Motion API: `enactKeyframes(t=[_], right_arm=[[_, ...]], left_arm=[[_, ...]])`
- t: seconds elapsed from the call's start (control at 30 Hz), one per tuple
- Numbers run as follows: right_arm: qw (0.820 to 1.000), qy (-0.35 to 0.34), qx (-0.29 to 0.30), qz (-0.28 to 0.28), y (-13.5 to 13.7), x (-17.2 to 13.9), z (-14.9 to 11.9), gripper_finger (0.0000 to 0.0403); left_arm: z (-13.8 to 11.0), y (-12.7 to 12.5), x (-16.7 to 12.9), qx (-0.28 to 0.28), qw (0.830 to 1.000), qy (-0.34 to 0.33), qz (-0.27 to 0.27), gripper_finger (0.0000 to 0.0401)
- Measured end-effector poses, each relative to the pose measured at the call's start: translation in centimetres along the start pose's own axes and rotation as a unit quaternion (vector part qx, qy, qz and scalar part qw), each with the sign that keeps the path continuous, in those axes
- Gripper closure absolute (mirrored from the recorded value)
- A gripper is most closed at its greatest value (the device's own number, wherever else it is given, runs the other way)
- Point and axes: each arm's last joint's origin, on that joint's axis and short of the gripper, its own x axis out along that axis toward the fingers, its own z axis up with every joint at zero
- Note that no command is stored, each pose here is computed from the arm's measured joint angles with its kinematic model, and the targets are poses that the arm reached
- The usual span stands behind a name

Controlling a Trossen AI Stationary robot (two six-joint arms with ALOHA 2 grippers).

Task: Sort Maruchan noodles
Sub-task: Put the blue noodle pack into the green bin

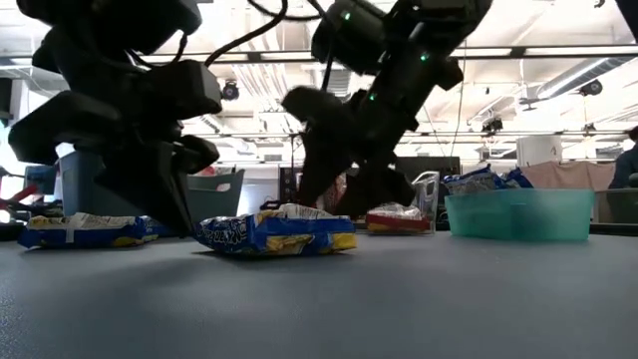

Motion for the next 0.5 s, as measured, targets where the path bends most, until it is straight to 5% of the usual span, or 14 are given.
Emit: enactKeyframes(t=[0.3,0.5], right_arm=[[1.000,0.009,-0.002,-0.003,-0.2,0.9,-0.2,0.0125],[0.999,0.005,-0.007,0.051,0.7,1.0,-0.1,0.0130]], left_arm=[[-0.2,0.0,1.4,-0.005,1.000,-0.002,-0.004,0.0401],[-0.1,0.4,1.7,-0.019,1.000,-0.006,-0.002,0.0401]])
